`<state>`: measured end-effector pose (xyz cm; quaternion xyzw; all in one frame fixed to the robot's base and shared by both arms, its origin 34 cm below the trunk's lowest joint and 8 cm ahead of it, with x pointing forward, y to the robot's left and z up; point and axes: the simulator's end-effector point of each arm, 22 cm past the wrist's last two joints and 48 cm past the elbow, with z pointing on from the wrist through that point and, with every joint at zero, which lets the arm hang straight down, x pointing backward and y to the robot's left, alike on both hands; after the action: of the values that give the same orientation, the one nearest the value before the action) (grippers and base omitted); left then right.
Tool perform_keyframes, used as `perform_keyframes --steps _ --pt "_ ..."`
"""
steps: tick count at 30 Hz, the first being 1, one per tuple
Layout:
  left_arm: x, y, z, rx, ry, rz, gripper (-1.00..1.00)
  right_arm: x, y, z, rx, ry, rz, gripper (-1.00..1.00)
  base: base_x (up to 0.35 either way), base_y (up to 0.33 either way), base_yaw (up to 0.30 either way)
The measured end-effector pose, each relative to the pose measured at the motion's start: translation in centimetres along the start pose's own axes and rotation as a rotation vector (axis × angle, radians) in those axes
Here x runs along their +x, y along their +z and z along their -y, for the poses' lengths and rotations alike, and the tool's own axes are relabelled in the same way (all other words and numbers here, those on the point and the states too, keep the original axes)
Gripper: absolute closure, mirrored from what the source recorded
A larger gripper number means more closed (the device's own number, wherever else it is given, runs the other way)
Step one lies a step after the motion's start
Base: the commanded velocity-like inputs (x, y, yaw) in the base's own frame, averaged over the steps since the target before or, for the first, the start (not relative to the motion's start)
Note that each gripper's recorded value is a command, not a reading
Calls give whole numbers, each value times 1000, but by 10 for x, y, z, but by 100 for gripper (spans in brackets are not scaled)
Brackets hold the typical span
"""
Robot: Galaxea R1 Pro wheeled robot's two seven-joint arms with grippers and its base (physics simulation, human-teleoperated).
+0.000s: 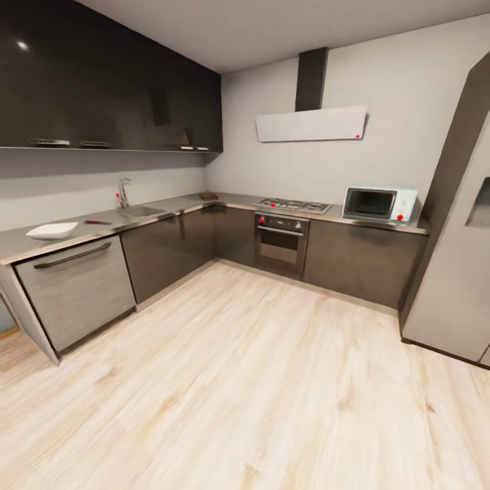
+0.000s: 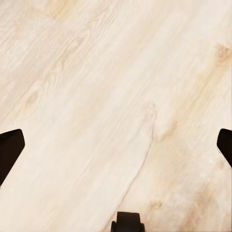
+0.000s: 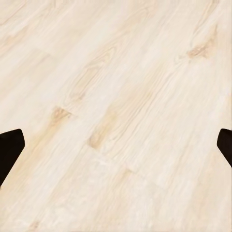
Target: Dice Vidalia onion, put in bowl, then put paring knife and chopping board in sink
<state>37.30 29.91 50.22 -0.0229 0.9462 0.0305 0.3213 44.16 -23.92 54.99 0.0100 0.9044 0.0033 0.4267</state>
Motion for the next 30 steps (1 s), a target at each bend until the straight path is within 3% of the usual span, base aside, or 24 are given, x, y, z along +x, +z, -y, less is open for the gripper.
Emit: perform_keyframes --steps 30 --pt "1 0 0 1 2 -1 -100 0 0 0 0 0 -1 -100 345 0 -1"
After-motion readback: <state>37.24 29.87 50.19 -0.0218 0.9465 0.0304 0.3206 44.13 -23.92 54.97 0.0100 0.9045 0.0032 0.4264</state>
